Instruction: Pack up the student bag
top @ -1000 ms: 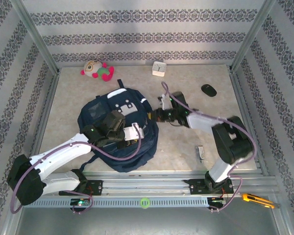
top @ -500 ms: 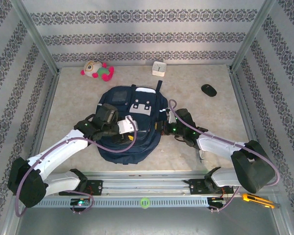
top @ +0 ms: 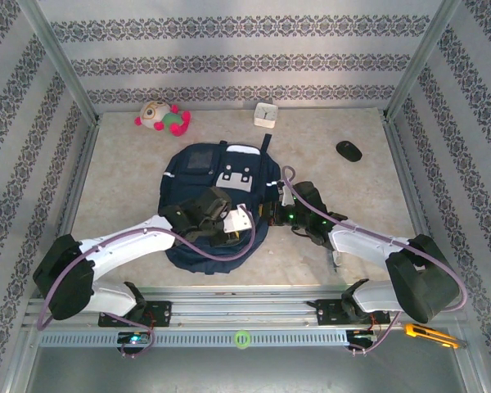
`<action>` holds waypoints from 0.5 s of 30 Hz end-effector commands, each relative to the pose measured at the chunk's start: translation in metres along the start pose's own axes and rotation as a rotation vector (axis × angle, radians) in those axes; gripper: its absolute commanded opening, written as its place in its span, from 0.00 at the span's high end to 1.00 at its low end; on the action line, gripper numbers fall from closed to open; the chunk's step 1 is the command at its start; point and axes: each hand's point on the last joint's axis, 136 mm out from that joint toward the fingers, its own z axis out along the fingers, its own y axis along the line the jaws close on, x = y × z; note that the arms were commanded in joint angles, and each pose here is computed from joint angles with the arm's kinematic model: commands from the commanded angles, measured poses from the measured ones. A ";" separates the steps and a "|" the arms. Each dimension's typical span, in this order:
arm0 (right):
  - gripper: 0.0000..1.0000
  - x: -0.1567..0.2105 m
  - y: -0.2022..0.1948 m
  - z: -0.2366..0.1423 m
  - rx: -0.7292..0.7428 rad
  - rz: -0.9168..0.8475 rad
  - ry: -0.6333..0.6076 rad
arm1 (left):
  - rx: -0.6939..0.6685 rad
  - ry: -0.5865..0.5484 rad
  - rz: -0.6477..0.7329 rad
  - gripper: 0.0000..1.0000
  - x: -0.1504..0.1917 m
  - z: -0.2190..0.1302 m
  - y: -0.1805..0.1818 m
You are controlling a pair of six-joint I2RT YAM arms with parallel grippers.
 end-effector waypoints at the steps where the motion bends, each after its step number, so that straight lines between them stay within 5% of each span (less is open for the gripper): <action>1: 1.00 -0.015 0.003 -0.007 -0.028 -0.001 -0.040 | -0.051 -0.021 0.065 0.91 -0.005 -0.011 0.011; 3: 1.00 -0.023 -0.010 -0.009 -0.011 0.015 -0.048 | 0.004 -0.015 0.101 0.99 0.003 -0.016 0.000; 9: 1.00 -0.058 -0.046 -0.013 0.013 0.043 -0.075 | 0.166 -0.021 0.132 1.00 0.026 -0.036 -0.031; 15: 1.00 -0.067 -0.043 -0.014 -0.037 0.017 -0.064 | 0.091 -0.077 0.055 1.00 0.018 -0.038 -0.017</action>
